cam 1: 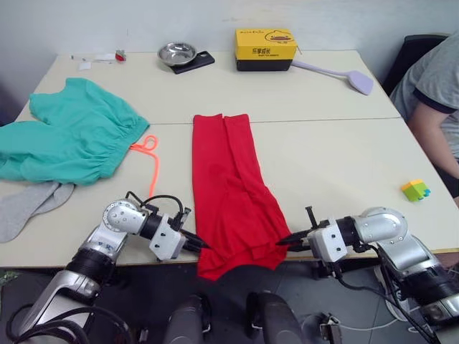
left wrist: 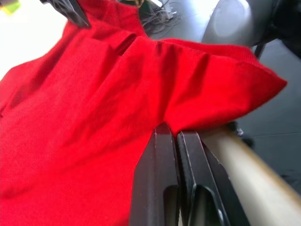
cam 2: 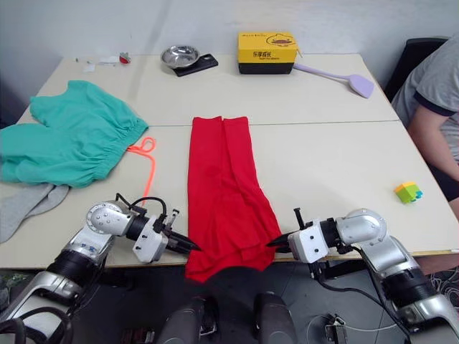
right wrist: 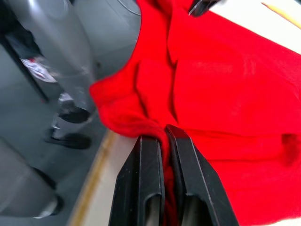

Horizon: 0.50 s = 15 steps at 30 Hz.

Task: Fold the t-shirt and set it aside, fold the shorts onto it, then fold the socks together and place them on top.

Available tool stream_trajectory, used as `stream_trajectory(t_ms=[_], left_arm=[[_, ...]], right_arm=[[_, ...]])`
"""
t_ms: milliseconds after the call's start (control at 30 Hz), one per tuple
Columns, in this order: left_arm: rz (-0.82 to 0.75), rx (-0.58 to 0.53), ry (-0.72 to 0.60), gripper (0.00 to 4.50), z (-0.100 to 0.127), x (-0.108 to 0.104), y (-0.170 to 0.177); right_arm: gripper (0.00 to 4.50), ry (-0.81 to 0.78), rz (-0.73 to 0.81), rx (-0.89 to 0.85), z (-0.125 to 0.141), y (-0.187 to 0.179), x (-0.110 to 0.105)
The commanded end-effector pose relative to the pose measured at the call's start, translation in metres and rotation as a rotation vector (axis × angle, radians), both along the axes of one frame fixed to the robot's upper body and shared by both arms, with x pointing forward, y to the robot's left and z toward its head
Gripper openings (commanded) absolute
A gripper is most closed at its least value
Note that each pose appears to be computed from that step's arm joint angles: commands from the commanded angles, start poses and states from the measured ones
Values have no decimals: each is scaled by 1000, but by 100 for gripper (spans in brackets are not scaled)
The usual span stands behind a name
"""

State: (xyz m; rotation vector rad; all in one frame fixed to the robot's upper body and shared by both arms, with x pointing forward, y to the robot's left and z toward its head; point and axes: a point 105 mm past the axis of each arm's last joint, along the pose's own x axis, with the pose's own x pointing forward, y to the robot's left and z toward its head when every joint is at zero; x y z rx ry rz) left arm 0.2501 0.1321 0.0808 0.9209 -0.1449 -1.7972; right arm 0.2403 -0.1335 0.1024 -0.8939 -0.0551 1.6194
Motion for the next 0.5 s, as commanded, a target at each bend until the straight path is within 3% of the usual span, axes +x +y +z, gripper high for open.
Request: stream_trajectory(t_ms=[33,267,433,500], left_arm=[[37,-16,88,2,7,-17,9],[150,-24,264,2,15,-39,26],[261,-30,449,2,31,-44,37],[331,-38,557,2,40,-43,42]], right_arm=[[0,67,-11,-11,11,1,-17],[0,174,-46,-74,2,-6,-32],[0,324,-49,-51,16,-1,-43],[0,363,-71,-6,29,4,-36]])
